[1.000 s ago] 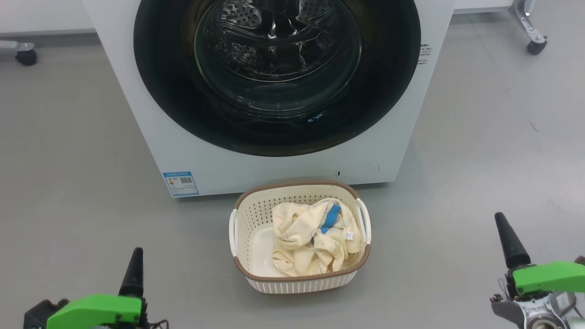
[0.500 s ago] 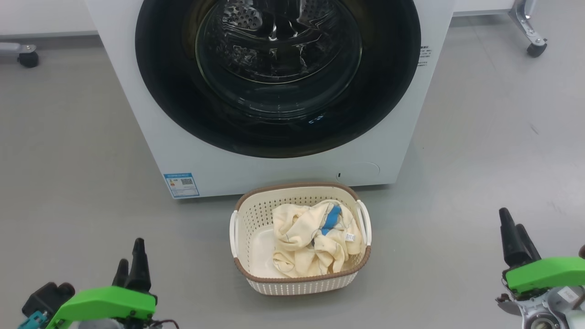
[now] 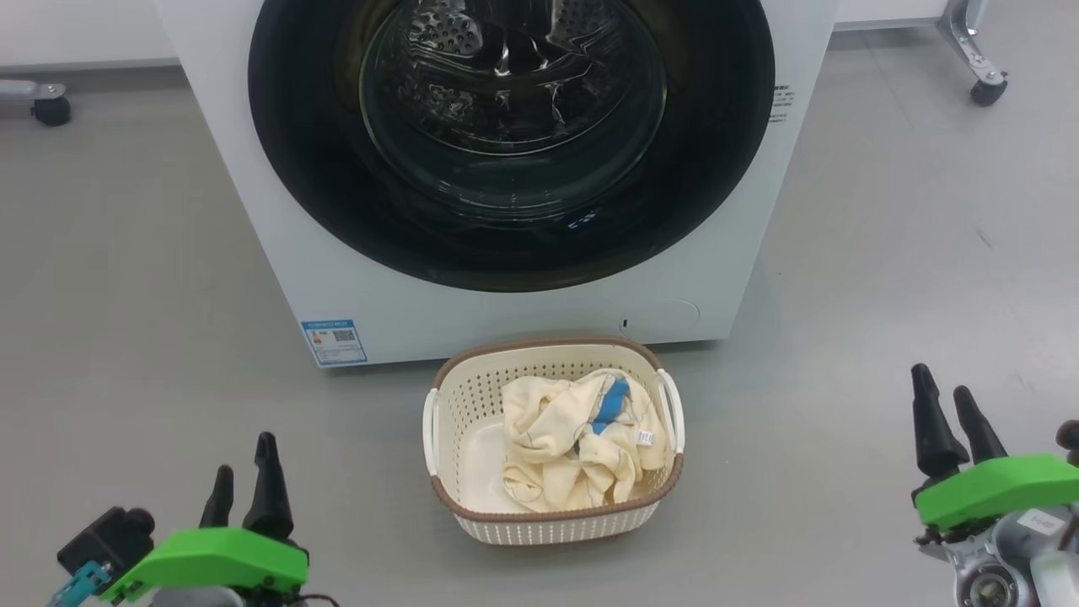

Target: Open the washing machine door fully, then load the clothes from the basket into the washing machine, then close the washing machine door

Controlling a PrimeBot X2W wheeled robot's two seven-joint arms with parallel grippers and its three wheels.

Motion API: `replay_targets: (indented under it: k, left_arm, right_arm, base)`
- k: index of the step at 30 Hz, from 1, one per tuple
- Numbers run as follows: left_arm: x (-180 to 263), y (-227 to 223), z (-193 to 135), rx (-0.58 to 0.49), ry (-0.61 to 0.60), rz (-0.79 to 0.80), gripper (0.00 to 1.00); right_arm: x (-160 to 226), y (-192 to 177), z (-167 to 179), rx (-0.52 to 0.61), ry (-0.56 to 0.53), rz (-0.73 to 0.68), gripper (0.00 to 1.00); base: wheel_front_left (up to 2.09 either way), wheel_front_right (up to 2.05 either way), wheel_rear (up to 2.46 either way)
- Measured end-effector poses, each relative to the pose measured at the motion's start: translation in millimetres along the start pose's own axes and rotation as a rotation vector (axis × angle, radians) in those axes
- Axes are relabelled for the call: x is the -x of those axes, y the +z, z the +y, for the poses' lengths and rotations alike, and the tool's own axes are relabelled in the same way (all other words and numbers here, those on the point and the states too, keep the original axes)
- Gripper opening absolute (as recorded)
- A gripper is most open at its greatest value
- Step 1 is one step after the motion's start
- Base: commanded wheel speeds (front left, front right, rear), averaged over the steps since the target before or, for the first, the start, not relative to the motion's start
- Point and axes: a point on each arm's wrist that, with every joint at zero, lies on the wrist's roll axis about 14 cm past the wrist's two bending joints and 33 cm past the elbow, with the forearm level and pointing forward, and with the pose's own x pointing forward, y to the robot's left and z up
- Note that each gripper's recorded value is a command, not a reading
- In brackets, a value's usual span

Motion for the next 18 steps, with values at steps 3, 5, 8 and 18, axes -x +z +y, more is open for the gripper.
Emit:
replay_targets:
  k: [3,5,8,18]
  left_arm:
    - [0,0,-1,-0.029,-0.005,0.000,1.00]
    - [0,0,-3,-0.051,-0.011,-0.004,1.00]
    - [0,0,-5,-0.081,-0.020,-0.009,1.00]
    - [-3,1,-13,-0.191,-0.053,-0.028,1.00]
  right_arm:
    - [-1,-1,5,0.041,0.017,0.002,1.00]
    - [-1,-2,9,0.066,0.028,0.007,1.00]
    - [-1,-3,13,0.100,0.040,0.011,1.00]
    - [-3,-6,27,0.225,0.088,0.011,1.00]
  base:
    - [0.00,0.00,0.00]
    - [0.00,0.00,0.00]
    - [0.00,0.00,0.00]
    - [0.00,0.00,0.00]
